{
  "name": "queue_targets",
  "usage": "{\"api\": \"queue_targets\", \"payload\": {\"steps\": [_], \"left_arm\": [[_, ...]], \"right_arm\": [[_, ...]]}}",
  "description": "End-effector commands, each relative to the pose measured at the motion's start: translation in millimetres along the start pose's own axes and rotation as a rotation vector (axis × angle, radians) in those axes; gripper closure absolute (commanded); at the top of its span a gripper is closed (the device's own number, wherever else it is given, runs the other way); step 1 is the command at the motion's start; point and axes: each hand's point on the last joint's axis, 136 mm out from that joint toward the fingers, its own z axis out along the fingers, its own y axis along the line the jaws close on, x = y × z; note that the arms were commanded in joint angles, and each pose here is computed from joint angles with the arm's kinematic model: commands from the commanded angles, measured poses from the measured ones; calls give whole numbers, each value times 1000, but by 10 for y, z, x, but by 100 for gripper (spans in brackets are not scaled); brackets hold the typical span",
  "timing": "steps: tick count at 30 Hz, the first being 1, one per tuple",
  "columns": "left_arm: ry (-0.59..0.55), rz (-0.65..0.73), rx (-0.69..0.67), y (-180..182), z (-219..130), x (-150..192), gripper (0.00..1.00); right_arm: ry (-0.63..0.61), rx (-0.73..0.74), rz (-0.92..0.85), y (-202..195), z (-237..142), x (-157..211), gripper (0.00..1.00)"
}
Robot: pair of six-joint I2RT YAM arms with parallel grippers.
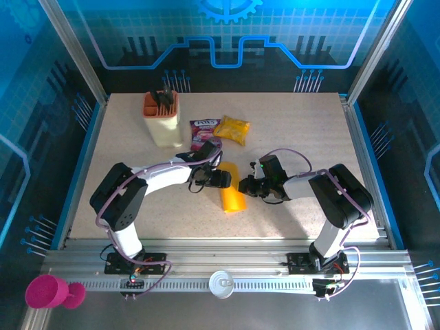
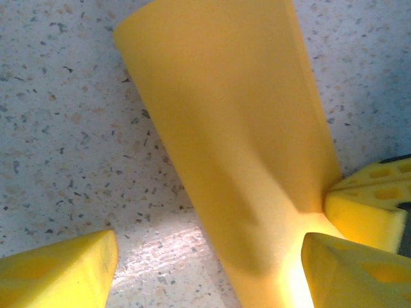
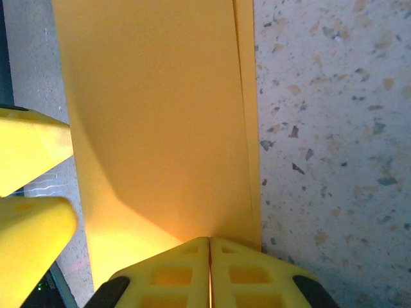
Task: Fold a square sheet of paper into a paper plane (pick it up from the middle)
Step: Hold the square sheet of paper at the center of the table.
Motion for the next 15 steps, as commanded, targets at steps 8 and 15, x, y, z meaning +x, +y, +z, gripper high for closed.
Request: {"api": "queue_targets", "payload": {"steps": [8, 15], "left_arm": [[59, 35, -110, 260, 169, 219, 24], [63, 44, -110, 268, 188, 233, 24]], "right_arm": [[31, 26, 17, -118, 93, 101, 91], [28, -11, 3, 36, 54, 32, 89]]}}
